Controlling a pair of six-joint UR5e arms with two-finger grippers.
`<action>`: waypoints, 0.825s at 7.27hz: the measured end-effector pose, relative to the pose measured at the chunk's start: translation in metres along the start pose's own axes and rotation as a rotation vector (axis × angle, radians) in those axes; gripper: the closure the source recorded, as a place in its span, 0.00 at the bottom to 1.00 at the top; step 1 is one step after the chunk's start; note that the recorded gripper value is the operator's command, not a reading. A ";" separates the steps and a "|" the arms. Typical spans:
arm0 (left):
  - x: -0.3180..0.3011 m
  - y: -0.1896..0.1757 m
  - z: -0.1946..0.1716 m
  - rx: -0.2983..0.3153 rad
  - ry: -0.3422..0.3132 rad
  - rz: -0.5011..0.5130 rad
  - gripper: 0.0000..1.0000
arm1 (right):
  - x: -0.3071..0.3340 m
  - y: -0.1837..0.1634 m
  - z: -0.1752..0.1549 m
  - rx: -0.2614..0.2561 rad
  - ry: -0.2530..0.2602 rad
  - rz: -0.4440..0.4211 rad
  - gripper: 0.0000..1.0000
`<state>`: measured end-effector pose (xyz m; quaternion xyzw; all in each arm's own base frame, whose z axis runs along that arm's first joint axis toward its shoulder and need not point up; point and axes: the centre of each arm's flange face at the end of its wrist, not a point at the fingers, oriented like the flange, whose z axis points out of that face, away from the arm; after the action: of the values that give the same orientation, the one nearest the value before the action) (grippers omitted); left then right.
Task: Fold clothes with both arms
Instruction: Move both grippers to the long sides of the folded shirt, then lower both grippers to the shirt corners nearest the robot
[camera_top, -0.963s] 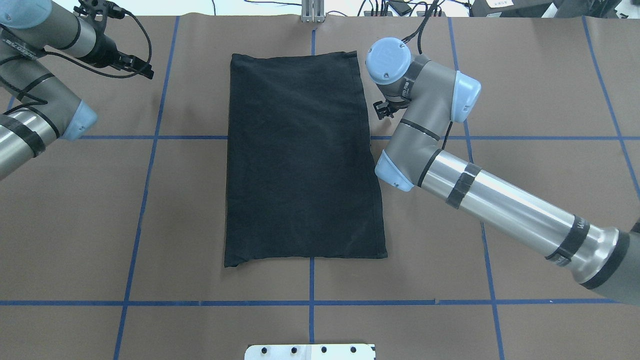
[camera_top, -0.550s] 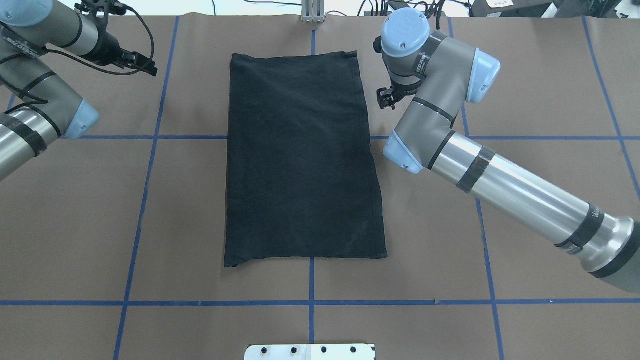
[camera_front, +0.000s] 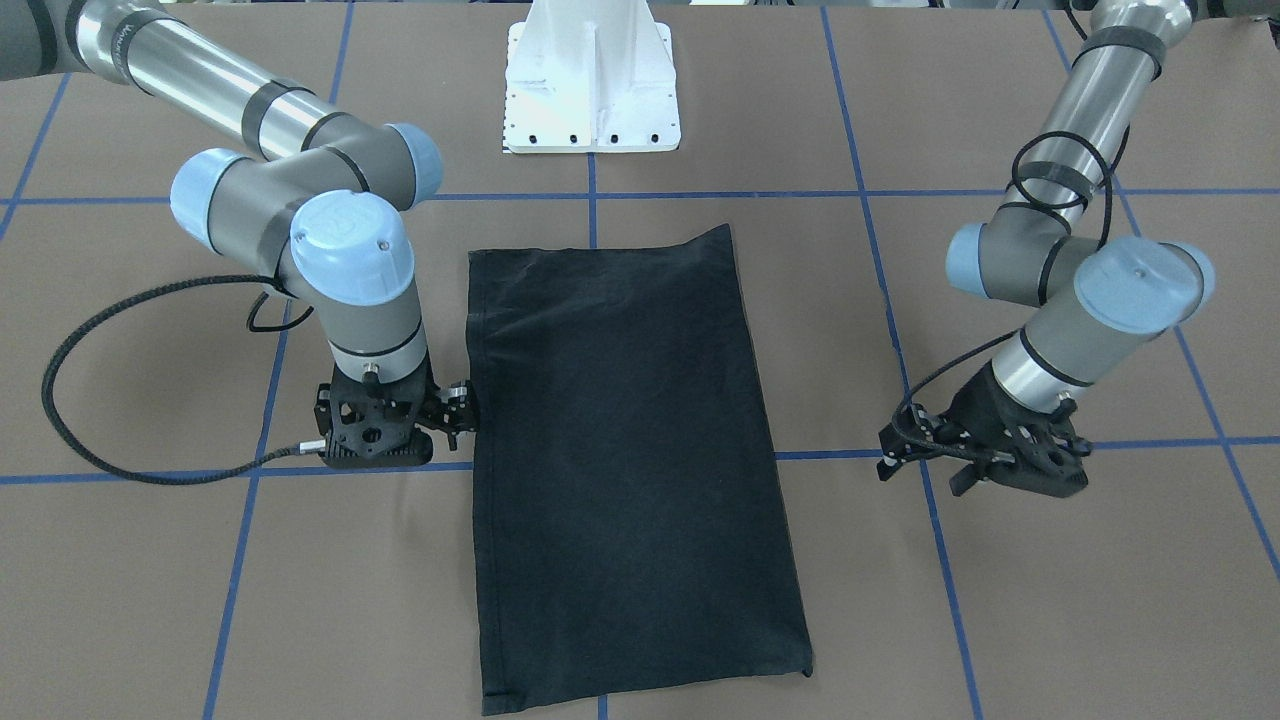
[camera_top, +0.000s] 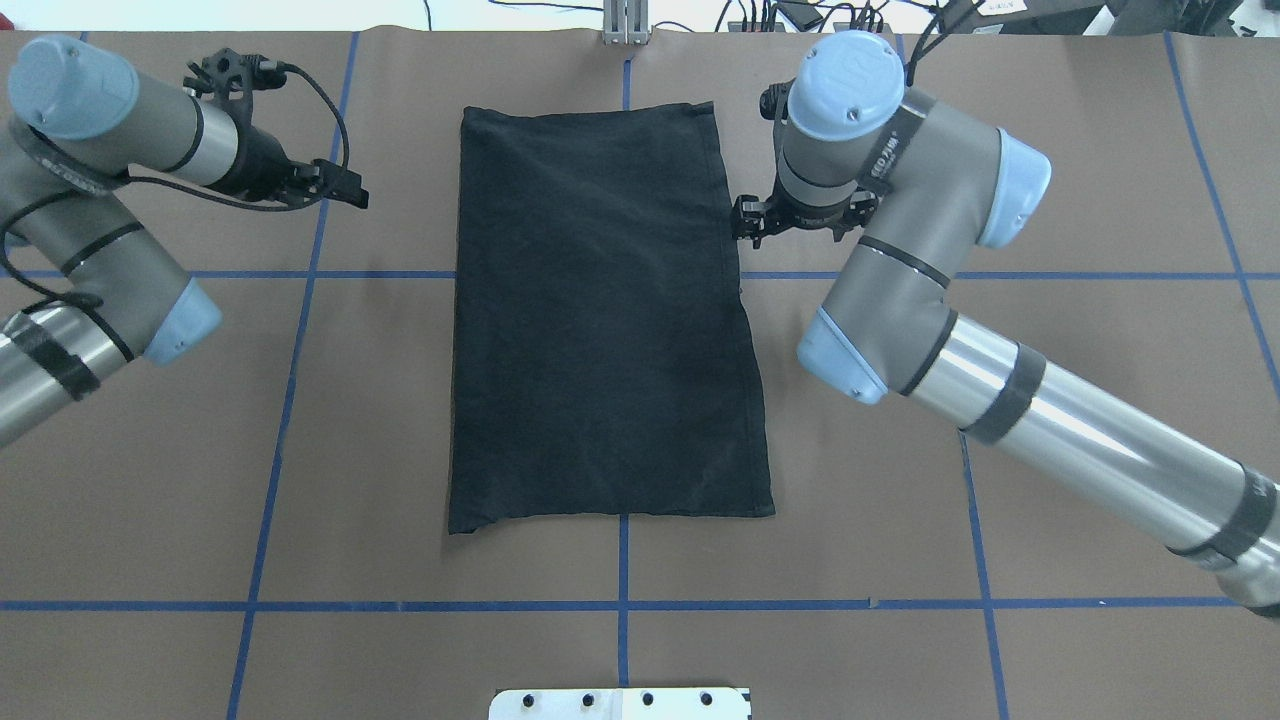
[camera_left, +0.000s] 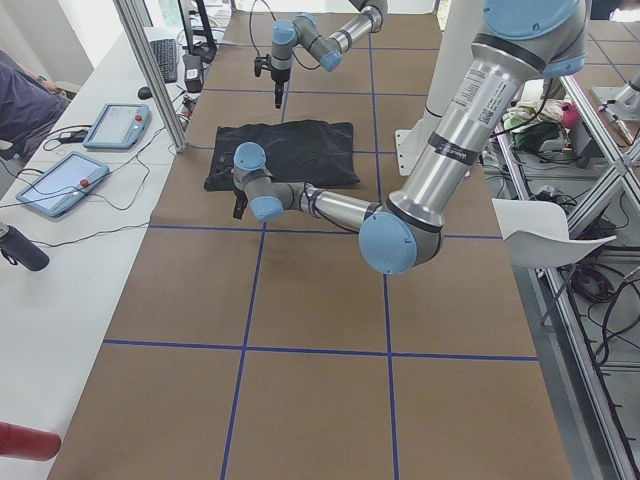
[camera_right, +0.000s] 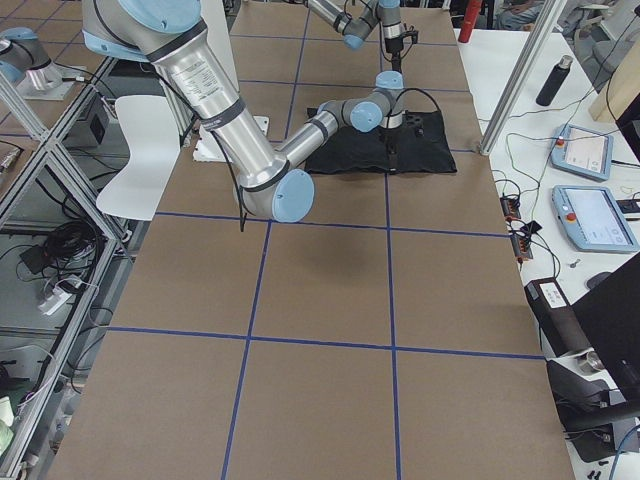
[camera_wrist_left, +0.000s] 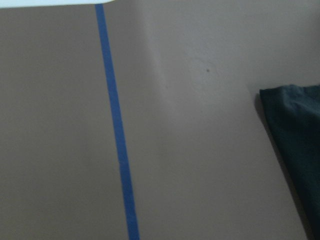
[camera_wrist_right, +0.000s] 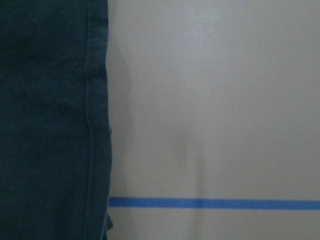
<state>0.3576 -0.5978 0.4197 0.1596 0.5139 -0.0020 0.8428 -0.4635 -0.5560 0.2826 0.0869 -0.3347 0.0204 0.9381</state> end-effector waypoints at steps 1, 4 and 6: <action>0.024 0.041 -0.005 -0.026 0.044 -0.029 0.00 | 0.007 0.039 -0.006 -0.005 -0.028 0.023 0.00; 0.107 0.163 -0.010 -0.078 0.131 -0.152 0.00 | 0.012 0.145 -0.010 -0.007 -0.075 0.085 0.00; 0.142 0.227 -0.001 -0.114 0.145 -0.228 0.01 | 0.040 0.191 -0.003 0.005 -0.147 0.094 0.00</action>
<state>0.4616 -0.3596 0.3564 0.0515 0.5875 -0.0571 0.8056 -0.4492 -0.3685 0.3341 0.0750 -0.4061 0.0587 0.9089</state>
